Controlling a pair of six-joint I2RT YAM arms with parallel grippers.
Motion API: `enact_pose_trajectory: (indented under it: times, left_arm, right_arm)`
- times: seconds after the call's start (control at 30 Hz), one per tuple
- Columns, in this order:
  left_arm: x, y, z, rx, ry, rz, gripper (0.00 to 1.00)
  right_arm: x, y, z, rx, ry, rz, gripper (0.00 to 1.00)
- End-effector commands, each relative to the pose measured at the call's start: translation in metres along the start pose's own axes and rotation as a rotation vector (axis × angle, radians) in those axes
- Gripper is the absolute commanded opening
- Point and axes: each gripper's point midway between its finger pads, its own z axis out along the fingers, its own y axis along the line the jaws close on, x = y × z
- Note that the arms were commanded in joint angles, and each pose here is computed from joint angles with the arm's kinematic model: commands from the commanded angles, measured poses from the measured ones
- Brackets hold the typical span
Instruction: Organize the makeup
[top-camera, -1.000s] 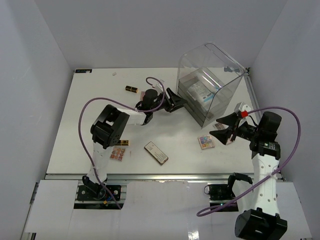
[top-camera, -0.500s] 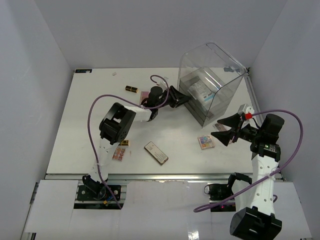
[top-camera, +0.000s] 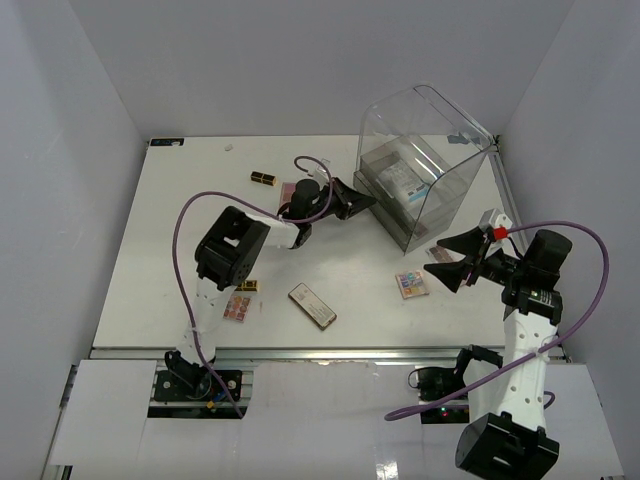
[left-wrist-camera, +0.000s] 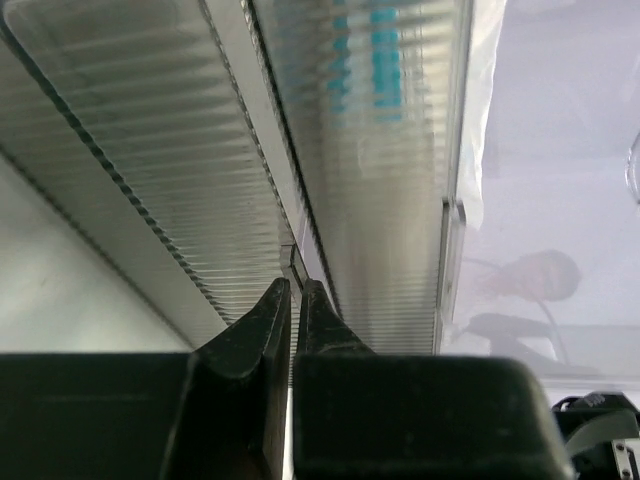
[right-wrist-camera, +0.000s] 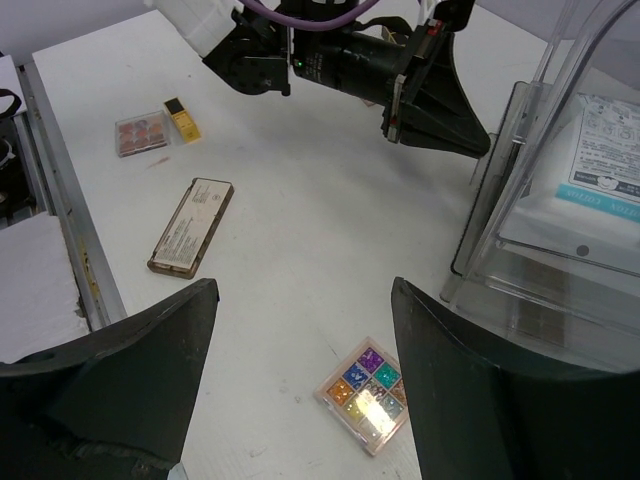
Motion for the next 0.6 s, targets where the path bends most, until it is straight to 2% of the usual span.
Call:
enact_pose_trajectory:
  times: [0.0, 0.17, 0.5, 0.57]
  left_arm:
    - [-0.005, -0.016, -0.035, -0.004, -0.011, 0.096, 0.02]
    - [-0.005, -0.024, -0.067, -0.016, -0.013, 0.144, 0.03]
    - [0.007, -0.018, -0.104, -0.056, -0.006, 0.166, 0.17]
    - [0.006, -0.019, -0.105, -0.059, -0.01, 0.166, 0.23]
  right_arm:
    - [-0.002, 0.002, -0.001, -0.011, -0.016, -0.016, 0.76]
    - [-0.001, -0.001, -0.002, 0.001, -0.014, -0.013, 0.77]
    - [0.0, -0.004, -0.003, 0.023, -0.007, -0.01, 0.77]
    - [0.001, -0.005, -0.003, 0.026, -0.005, -0.011, 0.77]
